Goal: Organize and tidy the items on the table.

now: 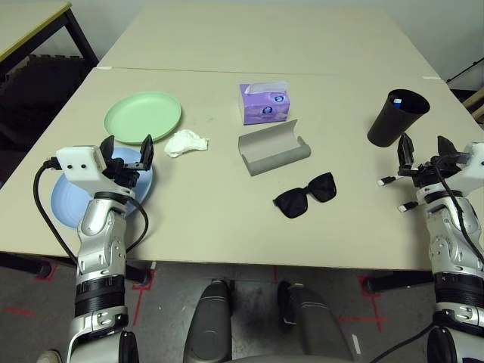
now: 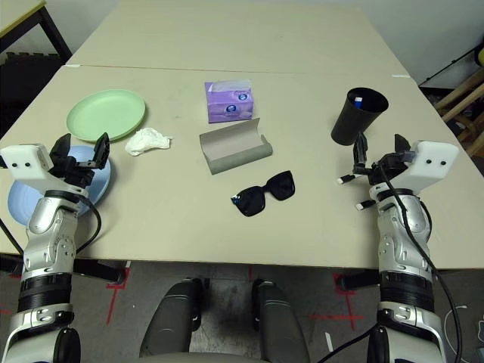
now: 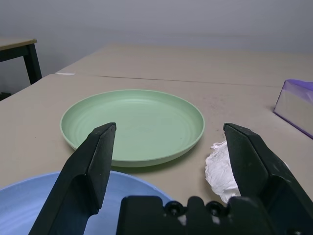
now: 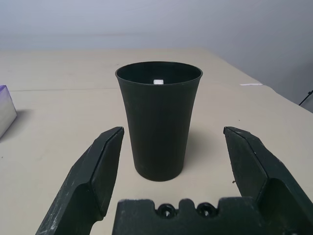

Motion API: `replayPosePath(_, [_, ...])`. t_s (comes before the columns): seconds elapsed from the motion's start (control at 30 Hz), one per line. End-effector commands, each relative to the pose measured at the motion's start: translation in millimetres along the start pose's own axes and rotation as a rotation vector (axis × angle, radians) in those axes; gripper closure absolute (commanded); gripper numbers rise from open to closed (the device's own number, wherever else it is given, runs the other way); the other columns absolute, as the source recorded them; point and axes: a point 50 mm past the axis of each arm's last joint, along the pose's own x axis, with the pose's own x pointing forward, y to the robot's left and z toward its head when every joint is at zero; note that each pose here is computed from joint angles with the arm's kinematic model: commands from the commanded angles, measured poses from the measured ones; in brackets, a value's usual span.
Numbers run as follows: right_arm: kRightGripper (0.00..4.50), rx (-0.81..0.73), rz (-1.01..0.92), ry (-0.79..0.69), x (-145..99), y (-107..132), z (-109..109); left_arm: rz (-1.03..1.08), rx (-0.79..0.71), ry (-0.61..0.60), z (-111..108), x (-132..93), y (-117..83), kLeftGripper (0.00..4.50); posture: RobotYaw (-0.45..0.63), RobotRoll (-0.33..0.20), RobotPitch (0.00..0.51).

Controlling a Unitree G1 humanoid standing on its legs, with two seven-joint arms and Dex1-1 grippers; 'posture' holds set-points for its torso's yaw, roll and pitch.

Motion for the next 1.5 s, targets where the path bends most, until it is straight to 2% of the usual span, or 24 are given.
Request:
replayPosePath(0.03, [0.02, -0.004, 0.002, 0.002, -1, 0, -1, -0.007, -0.002, -0.002, -1, 1, -4, 0.0, 0.16, 0.0, 0.126])
replayPosePath(0.47, [0.02, 0.012, 0.067, -0.021, 1, 7, 3, -0.004, -0.002, -0.003, 0, 0, -4, 0.0, 0.17, 0.0, 0.125])
replayPosePath(0.83, [0.02, 0.005, 0.528, -0.026, -1, 41, 13, -0.015, 0.0, 0.005, -1, 0, -4, 0.0, 0.17, 0.0, 0.134])
replayPosePath(0.97, [0.02, -0.009, 0.869, 0.026, -10, 63, 16, -0.024, 0.003, 0.011, -1, -1, -5, 0.0, 0.17, 0.0, 0.136])
replayPosePath(1.17, [0.02, -0.062, 1.193, 0.079, -23, 81, 19, -0.032, 0.008, 0.016, -1, -3, -4, 0.0, 0.18, 0.0, 0.141])
replayPosePath(1.3, [0.02, -0.096, 1.322, 0.09, -29, 85, 19, -0.035, 0.011, 0.016, 0, -3, -3, 0.0, 0.18, 0.0, 0.145])
replayPosePath(1.5, [0.02, -0.147, 1.367, 0.062, -33, 80, 14, -0.042, 0.021, 0.02, 1, -5, -2, 0.0, 0.19, 0.0, 0.147])
